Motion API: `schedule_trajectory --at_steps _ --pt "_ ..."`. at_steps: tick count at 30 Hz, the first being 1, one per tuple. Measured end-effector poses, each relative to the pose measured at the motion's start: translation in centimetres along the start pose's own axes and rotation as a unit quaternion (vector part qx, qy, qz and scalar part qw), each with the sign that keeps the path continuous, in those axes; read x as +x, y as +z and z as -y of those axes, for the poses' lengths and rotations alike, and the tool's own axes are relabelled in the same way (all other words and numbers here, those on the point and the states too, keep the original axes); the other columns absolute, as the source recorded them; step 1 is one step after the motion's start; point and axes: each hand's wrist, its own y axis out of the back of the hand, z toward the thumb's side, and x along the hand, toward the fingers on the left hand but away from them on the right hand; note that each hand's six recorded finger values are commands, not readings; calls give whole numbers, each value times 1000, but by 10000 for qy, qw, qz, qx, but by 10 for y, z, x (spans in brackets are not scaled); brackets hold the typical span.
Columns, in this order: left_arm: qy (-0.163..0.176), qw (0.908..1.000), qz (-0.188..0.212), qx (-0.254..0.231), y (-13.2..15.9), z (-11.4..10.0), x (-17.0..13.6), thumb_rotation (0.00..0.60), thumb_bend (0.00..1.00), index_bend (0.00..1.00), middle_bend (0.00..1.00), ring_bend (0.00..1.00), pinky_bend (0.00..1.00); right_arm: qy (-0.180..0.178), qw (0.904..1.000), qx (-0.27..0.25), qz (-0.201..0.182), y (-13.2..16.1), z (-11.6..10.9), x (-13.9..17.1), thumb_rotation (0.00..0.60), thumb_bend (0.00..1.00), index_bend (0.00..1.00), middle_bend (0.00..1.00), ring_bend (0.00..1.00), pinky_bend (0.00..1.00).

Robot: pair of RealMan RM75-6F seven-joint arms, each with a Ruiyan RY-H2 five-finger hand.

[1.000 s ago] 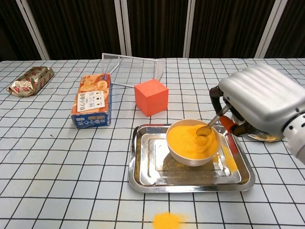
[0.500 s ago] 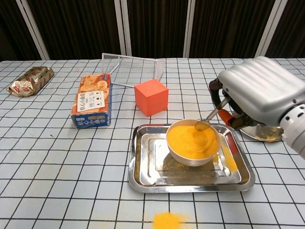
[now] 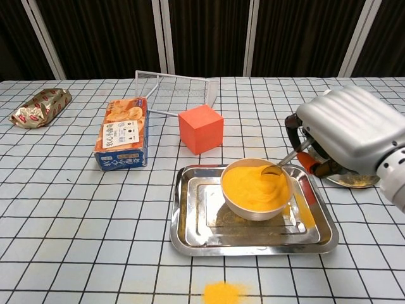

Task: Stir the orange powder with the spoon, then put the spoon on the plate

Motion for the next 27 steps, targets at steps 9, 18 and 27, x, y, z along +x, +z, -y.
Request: schedule_trajectory --at_steps 9,18,27 --pt "0 10000 5 -3 0 0 0 600 0 0 0 0 0 102 9996 -136 -203 12 4 12 600 688 899 758 593 525" --pt "4 10000 -3 -17 0 0 0 600 0 0 0 0 0 157 9988 -387 -241 20 1 21 600 689 899 759 593 525" --pt "4 10000 -3 -24 0 0 0 600 0 0 0 0 0 119 9983 -514 -254 22 -3 24 600 694 903 760 593 524"
